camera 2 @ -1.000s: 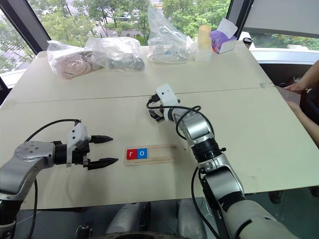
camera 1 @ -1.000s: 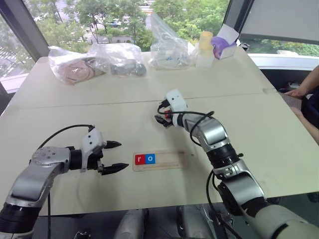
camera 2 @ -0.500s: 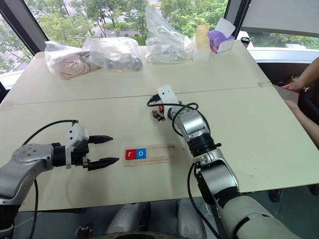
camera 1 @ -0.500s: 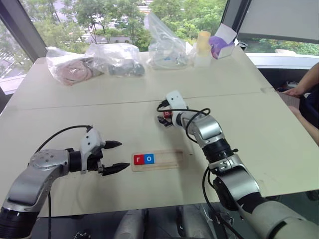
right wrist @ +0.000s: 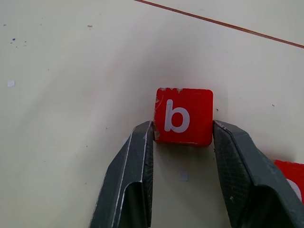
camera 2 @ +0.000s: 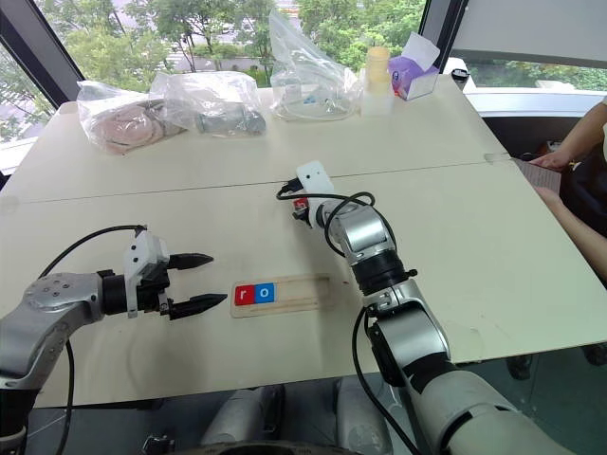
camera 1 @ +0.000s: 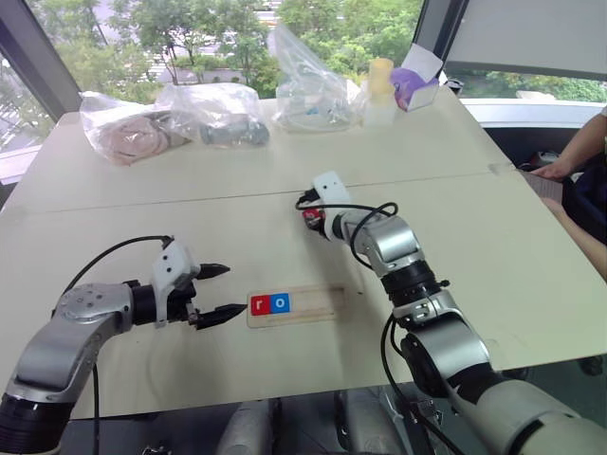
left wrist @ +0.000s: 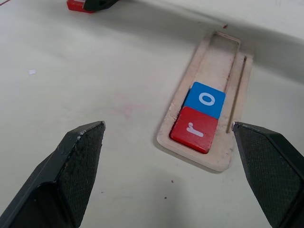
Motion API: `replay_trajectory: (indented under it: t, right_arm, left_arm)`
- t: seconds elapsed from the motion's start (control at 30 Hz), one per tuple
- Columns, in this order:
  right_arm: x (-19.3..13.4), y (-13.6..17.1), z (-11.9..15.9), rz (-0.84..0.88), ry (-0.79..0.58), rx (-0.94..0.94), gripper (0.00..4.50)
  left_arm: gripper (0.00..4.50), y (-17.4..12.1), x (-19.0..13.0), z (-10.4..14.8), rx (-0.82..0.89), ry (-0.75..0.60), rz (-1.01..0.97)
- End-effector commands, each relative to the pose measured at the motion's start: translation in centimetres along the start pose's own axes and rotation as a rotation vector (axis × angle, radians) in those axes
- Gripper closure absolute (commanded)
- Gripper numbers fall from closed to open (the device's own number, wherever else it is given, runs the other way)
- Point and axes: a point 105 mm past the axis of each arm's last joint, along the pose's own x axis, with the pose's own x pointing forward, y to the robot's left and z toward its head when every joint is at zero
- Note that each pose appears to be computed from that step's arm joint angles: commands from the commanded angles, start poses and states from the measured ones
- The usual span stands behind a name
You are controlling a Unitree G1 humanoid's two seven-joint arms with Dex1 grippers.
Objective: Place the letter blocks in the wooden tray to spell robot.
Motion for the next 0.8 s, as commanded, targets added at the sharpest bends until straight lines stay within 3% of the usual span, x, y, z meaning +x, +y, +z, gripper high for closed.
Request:
replay_trajectory:
  t: [0.03, 0.17, 0.3, 0.4, 0.57, 0.7, 0.8]
  right_arm:
    - [-1.0, 0.1, 2.6, -0.009, -0.08, -0.086, 3.28]
    - [-4.3, -0.6, 4.7, 0.016, -0.145, -0.099, 3.28]
    - [-8.2, -1.2, 4.2, 0.061, -0.135, -0.082, 3.28]
    - [-12.6, -3.4, -0.4, 0.047, -0.007, -0.016, 3.28]
    - [-16.1, -3.5, -7.1, 0.051, 0.082, 0.051, 3.28]
    - [-17.4, -2.8, -10.6, 0.016, 0.136, 0.1, 3.28]
    - [-17.7, -2.3, -11.8, 0.008, 0.152, 0.128, 3.28]
  left_arm:
    - [0.0, -0.2, 0.1, 0.9, 0.038, -0.03, -0.001]
    - [0.0, -0.4, 0.2, 0.8, 0.032, -0.032, -0.008]
    - [0.0, -0.5, 0.3, 0.7, 0.028, -0.034, -0.02]
    - [0.0, -0.8, 0.2, 0.9, 0.036, -0.051, -0.046]
    - [0.0, -0.9, 0.0, 1.4, 0.049, -0.079, -0.082]
    - [0.0, -1.3, -0.2, 2.0, 0.052, -0.106, -0.131]
    - [0.0, -1.0, -0.2, 2.0, 0.058, -0.096, -0.135]
